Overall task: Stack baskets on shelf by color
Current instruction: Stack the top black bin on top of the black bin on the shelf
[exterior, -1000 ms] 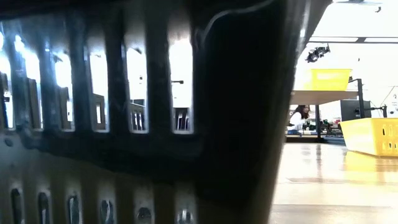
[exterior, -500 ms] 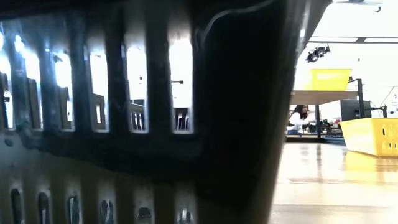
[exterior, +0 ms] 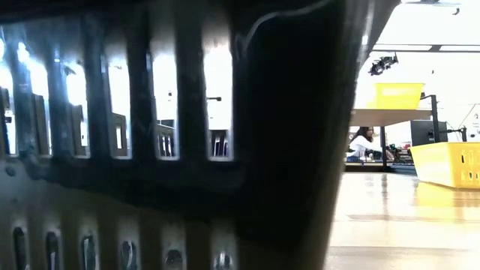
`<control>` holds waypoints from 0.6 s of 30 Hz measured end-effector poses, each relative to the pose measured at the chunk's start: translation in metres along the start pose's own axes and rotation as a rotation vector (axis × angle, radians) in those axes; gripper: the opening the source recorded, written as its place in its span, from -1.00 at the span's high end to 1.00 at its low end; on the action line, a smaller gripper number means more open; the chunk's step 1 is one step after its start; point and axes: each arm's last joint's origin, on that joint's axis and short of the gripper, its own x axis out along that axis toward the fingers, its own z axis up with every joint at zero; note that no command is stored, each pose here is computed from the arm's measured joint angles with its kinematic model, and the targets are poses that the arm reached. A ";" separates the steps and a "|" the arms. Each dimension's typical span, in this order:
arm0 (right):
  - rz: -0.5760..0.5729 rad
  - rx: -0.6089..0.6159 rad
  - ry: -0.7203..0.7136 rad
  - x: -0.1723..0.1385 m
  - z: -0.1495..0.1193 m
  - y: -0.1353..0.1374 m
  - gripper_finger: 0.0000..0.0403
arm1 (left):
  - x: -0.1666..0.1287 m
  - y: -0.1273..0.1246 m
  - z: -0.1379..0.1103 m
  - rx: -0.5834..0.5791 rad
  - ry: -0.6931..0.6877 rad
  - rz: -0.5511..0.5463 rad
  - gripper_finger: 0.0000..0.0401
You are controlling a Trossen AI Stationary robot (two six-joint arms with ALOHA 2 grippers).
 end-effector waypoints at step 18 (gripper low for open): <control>0.051 0.143 -0.111 -0.012 -0.031 0.069 0.45 | 0.034 -0.063 -0.027 0.213 0.058 -0.124 -0.05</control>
